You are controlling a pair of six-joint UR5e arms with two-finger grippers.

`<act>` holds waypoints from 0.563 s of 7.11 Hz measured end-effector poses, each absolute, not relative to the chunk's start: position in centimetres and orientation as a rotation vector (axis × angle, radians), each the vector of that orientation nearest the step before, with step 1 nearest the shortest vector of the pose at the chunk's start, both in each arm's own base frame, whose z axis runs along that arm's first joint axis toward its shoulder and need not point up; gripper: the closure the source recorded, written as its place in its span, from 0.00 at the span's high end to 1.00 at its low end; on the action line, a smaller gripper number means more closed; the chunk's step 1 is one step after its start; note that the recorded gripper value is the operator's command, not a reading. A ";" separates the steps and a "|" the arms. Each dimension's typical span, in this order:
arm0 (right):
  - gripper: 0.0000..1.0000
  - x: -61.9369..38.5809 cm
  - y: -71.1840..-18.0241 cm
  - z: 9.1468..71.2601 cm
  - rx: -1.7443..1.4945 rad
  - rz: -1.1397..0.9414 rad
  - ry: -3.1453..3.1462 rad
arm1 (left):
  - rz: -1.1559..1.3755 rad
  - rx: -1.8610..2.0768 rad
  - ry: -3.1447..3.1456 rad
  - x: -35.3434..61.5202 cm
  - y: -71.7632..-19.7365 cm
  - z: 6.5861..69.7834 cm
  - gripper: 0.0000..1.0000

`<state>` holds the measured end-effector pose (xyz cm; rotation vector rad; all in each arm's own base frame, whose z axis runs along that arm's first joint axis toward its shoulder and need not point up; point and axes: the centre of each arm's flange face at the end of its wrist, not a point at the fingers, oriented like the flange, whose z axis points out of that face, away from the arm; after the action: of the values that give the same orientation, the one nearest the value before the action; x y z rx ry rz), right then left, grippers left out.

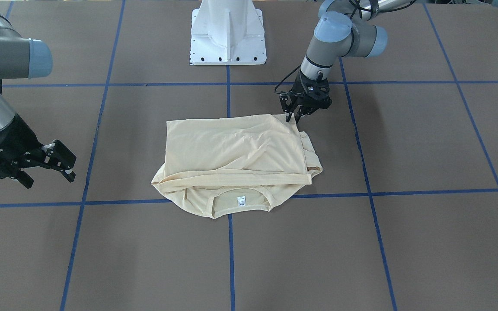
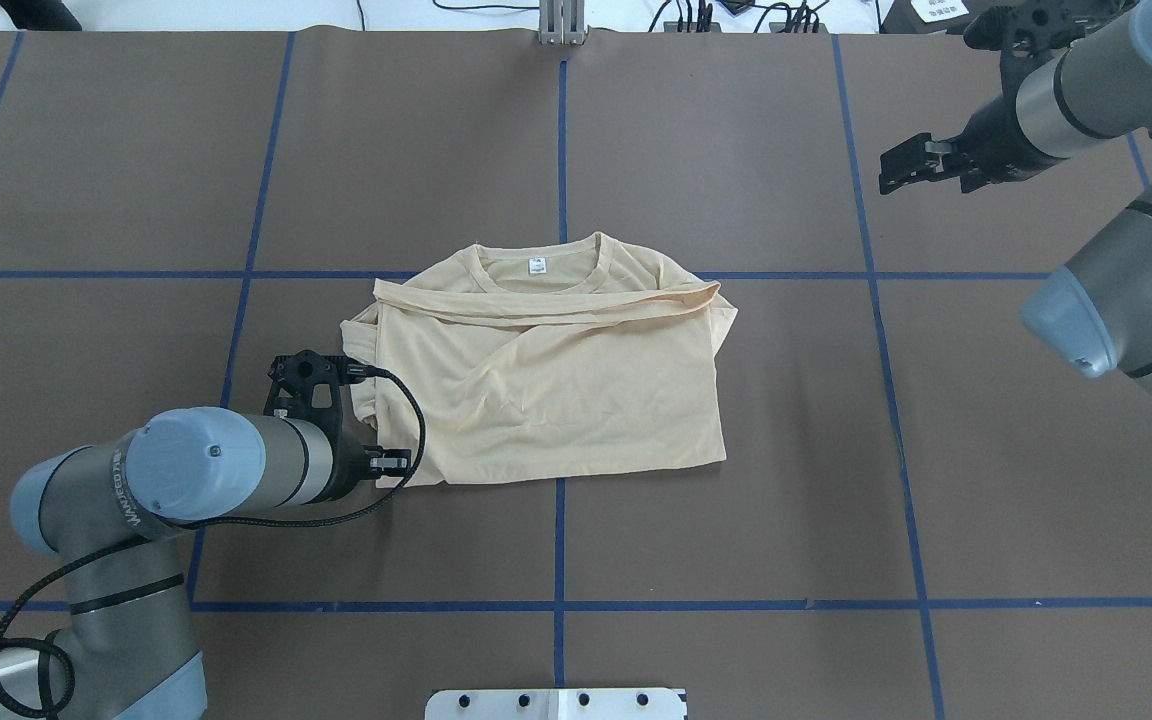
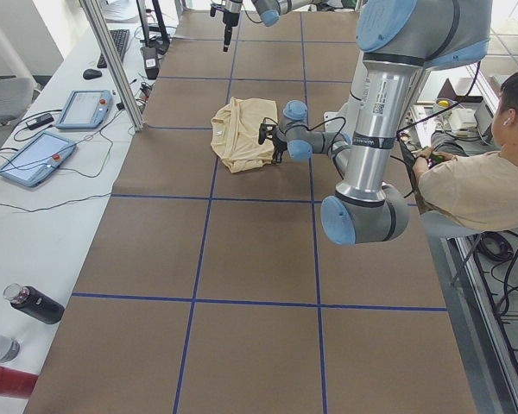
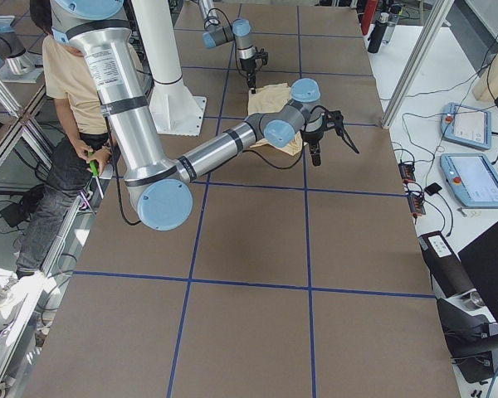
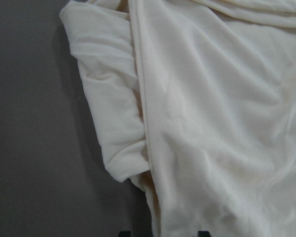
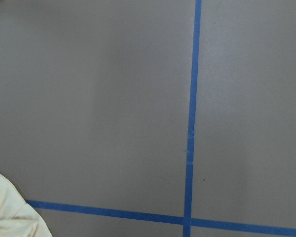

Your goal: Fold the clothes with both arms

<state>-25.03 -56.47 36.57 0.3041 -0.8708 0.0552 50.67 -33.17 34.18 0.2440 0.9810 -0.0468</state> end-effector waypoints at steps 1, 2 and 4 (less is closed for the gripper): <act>1.00 -25.1 -56.5 36.6 0.304 0.056 -0.871 | -0.053 0.240 0.987 50.8 -33.1 33.9 0.00; 1.00 -25.1 -56.4 36.6 0.303 0.056 -0.870 | -0.063 0.236 0.993 50.7 -33.0 33.6 0.00; 1.00 -25.3 -56.5 36.4 0.303 0.057 -0.872 | -0.064 0.245 0.991 50.2 -33.5 33.3 0.00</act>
<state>-25.34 -56.52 36.40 0.3035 -0.8718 0.0569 50.15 -33.50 33.34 0.2446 0.9912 -0.0644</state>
